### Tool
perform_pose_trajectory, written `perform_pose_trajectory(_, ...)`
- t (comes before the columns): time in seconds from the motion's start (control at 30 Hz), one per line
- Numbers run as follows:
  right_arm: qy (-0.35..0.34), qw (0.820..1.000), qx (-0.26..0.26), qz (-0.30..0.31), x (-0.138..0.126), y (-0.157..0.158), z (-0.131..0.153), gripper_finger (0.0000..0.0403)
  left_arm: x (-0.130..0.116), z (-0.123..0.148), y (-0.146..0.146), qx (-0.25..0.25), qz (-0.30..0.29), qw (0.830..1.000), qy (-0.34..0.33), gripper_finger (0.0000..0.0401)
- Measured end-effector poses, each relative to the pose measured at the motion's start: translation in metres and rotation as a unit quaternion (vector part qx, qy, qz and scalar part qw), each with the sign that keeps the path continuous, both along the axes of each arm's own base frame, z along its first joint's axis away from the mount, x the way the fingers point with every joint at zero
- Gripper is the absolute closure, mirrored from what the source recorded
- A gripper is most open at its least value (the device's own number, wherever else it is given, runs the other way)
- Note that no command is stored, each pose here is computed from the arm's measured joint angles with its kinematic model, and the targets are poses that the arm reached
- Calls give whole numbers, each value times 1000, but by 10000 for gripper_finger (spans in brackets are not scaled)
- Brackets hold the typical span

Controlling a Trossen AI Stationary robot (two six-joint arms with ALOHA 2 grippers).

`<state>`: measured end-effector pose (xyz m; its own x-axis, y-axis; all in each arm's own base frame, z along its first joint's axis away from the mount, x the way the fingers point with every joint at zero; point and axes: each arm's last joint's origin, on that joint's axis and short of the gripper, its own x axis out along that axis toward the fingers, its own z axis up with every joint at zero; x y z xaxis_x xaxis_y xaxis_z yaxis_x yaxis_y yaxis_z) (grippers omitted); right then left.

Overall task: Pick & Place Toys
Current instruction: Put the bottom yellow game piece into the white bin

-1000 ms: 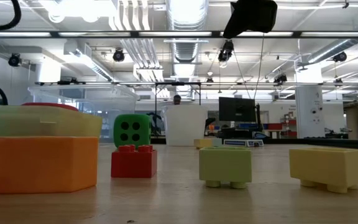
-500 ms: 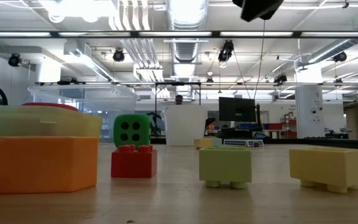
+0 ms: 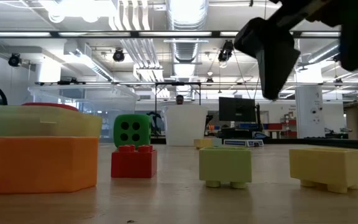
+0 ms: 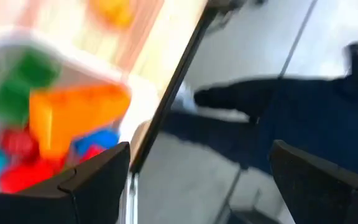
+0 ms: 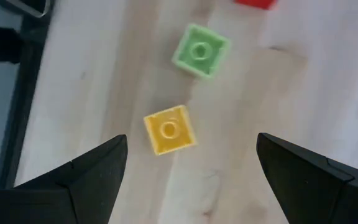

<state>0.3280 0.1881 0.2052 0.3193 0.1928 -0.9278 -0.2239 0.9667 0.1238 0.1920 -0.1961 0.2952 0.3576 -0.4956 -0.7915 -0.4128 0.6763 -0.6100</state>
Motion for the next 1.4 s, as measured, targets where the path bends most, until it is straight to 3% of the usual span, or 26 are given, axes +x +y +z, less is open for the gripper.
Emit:
perform_pose_trajectory(0.17, 6, 999, 2, 44, 2, 8, -17, 51, 8, 21, 2, 85, 26, 987, -135, 30)
perform_pose_trajectory(0.37, 16, 998, -16, 66, 9, 12, -40, 51, 19, 33, 4, 123, 63, 962, -237, 30)
perform_pose_trajectory(0.67, 31, 996, -42, 74, 11, 15, -62, 57, 25, 35, 10, 127, 83, 957, -247, 30)
perform_pose_trajectory(0.8, 19, 996, -58, 70, 12, 14, -61, 103, 26, 35, 11, 126, 85, 957, -248, 30)
perform_pose_trajectory(1.13, 28, 995, -62, 69, 9, 11, -66, 274, 27, 35, 12, 125, 86, 957, -247, 30)
perform_pose_trajectory(1.4, 31, 997, -56, 48, 9, 10, -63, 275, 29, 35, 14, 125, 93, 957, -245, 30)
